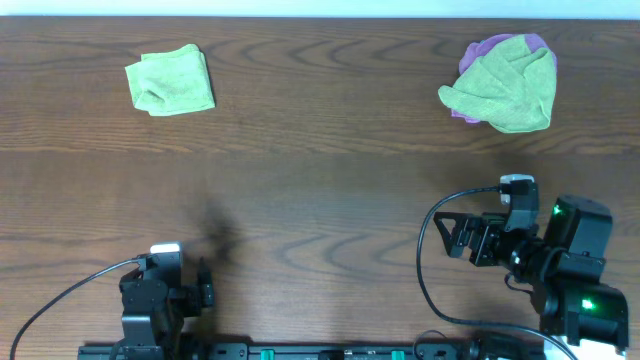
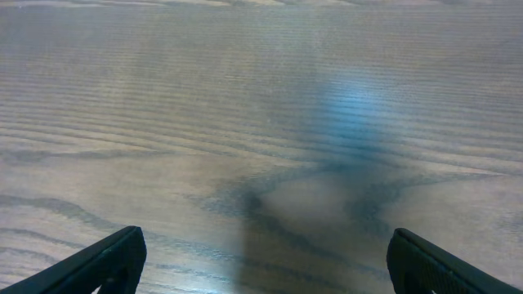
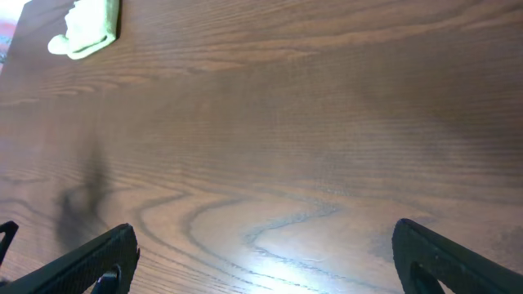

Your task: Fold the cloth

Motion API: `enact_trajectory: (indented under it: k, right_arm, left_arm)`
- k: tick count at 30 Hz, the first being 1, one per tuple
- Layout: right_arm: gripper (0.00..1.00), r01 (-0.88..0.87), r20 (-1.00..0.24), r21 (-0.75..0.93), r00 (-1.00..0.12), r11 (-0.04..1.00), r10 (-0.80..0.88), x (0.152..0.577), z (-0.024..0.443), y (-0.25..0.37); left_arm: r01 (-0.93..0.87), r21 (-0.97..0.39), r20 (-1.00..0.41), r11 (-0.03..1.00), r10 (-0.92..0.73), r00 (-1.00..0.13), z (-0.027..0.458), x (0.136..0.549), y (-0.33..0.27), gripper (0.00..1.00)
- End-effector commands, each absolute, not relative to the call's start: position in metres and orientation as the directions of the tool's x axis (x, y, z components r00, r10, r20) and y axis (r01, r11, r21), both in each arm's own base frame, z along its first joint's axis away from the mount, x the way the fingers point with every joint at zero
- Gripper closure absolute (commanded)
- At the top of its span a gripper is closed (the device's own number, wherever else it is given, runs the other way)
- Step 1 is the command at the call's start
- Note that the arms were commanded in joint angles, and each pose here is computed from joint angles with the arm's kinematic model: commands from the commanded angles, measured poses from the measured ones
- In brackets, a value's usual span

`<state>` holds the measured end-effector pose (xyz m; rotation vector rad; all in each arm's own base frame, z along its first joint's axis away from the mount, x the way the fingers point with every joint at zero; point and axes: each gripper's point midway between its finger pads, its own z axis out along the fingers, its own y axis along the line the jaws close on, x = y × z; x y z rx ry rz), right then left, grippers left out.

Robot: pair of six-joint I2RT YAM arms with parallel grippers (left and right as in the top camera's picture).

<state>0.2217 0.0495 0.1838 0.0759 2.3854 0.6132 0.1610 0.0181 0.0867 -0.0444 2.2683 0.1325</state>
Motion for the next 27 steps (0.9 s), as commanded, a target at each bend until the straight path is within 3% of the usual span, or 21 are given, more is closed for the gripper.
enact_trajectory:
  k: [1,14,19,27]
  right_arm:
    - [0.01,-0.11,-0.601,0.446,-0.772,0.888,0.207,0.222,0.186,0.048]
    - [0.01,-0.166,-0.636,0.426,-0.754,0.889,0.164,0.215,0.193,0.058]
    - [0.01,-0.16,-0.68,0.257,-0.73,0.953,0.061,0.198,0.187,0.047]
    - [0.01,-0.119,-0.722,0.127,-0.692,0.985,0.009,0.179,0.148,0.031]
  left_arm:
    - [-0.075,0.115,-0.723,0.991,0.031,-0.691,0.074,0.151,0.022,0.05]
    - [-0.075,0.115,-0.723,0.991,0.031,-0.691,0.074,0.151,0.022,0.05]
    - [-0.075,0.115,-0.723,0.991,0.031,-0.691,0.074,0.151,0.022,0.05]
    - [-0.075,0.115,-0.723,0.991,0.031,-0.691,0.074,0.151,0.022,0.05]
